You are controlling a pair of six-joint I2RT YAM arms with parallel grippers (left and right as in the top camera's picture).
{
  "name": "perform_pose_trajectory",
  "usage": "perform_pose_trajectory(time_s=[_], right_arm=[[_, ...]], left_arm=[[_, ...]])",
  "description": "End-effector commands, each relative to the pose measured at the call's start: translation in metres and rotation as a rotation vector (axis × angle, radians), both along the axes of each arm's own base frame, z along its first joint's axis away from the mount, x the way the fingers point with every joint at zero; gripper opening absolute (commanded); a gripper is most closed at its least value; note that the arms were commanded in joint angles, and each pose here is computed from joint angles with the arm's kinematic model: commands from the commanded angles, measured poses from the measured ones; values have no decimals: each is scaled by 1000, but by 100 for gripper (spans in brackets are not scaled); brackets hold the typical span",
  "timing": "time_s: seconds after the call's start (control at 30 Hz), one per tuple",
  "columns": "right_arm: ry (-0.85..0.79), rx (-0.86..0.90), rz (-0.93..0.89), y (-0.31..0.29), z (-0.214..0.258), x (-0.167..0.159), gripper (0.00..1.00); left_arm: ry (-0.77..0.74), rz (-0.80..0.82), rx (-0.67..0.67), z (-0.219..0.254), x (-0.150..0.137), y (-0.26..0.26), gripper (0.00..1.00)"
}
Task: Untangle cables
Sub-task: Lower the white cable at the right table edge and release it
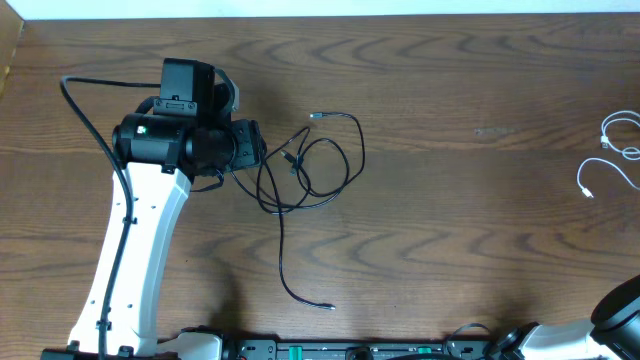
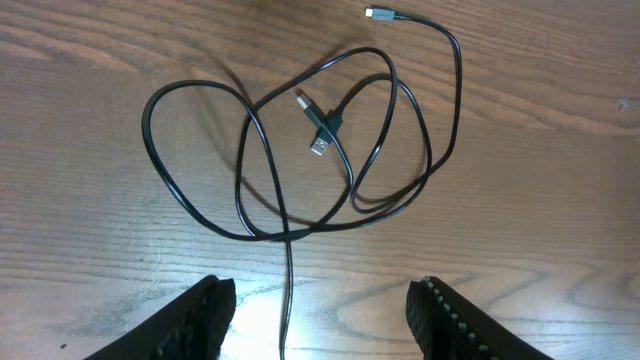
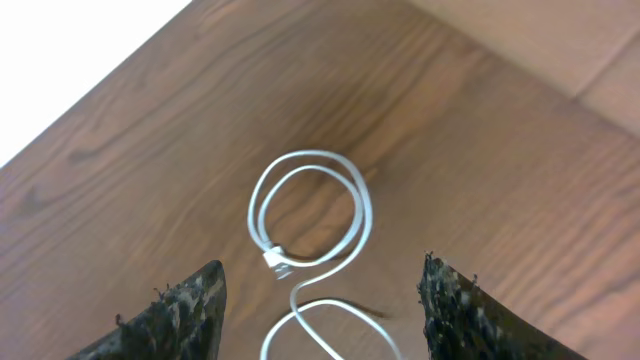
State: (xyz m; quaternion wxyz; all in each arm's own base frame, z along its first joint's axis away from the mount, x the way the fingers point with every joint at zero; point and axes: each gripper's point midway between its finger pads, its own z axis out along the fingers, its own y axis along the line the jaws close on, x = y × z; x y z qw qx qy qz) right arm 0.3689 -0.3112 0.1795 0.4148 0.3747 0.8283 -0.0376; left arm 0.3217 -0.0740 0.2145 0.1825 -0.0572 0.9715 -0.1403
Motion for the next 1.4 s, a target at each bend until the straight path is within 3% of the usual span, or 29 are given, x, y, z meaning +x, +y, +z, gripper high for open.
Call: perform_pose_trajectory(time_s=[0.0,0.17,0.27,0.5,1.03,1.37], right_arm=[[-12,52,61,21,-3,11,59],[7,49,54,21,-8,9,45],[22,62,52,23,-17,6,20],[43,33,19,23,-54,-4,2],[167,140,7,73,-163,-62,1],[195,163,-4,79,-172,-71,3]], left_arm=[[8,17,6,-2,1,3,60],[8,17,6,-2,1,3,61],[8,17,6,-2,1,3,60],[8,17,6,-2,1,3,60],[8,17,6,-2,1,3,61],[8,17,6,-2,0,3,61]])
